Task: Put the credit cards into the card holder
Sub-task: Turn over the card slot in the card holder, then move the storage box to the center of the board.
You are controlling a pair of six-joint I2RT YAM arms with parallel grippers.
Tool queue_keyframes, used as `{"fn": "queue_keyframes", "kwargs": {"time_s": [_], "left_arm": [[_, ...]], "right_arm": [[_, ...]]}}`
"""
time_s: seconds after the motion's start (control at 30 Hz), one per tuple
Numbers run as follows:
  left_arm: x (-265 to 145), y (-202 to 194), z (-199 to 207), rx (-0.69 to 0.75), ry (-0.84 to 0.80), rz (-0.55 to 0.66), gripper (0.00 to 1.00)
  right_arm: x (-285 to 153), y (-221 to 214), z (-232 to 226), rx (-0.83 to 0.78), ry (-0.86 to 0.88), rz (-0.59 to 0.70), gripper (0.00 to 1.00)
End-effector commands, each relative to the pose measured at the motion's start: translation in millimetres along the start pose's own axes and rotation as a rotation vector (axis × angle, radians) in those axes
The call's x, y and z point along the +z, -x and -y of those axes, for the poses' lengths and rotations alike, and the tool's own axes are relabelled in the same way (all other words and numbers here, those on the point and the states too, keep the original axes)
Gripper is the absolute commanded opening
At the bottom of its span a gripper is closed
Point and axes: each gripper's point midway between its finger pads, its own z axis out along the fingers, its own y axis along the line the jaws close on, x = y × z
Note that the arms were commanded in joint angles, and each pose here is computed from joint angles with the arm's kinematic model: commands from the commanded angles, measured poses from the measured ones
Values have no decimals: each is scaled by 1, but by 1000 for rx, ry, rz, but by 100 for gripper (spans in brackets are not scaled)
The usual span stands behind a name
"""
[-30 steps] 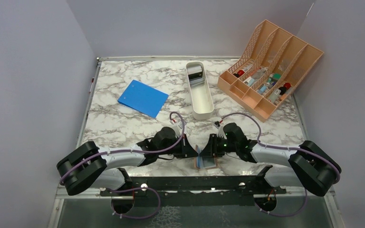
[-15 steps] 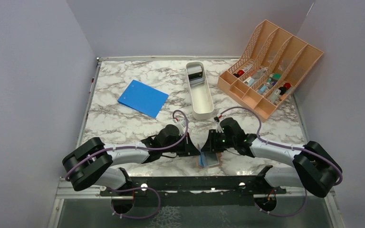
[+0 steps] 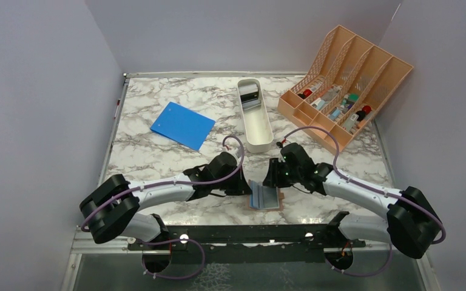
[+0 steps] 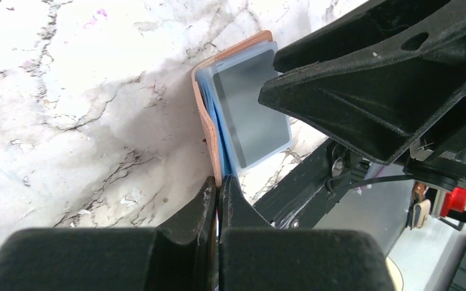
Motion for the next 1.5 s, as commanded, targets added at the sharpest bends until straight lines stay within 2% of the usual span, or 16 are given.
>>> {"fn": "queue_keyframes", "kwargs": {"time_s": [0.0,0.33,0.53,0.63,0.8,1.0,1.07,1.37,1.47], "left_arm": [[-11,6,-10,40,110,6,0],[-27,9,-5,39,137,-4,0],[-21,9,41,55,-114,-13,0],[-14,5,49,51,-173,-37,0],[-3,2,26,44,-78,-47,0],[-4,5,-3,39,72,-36,0],[-7,2,-8,38,95,-45,0],[-19,5,-16,-2,62,-23,4],[-18,6,-17,-19,25,-26,4]], "right_arm": [[-9,-2,15,-40,-86,-6,40],[7,-24,20,-26,-55,-64,39],[20,-36,20,-14,-38,-93,36],[22,-38,19,-13,-30,-92,36],[18,-37,24,-14,-60,-80,36],[6,-18,26,-8,-98,7,42],[-2,-2,34,-12,-166,70,43],[-40,82,34,-114,-329,329,47],[-44,104,23,-187,-304,400,47]]}}
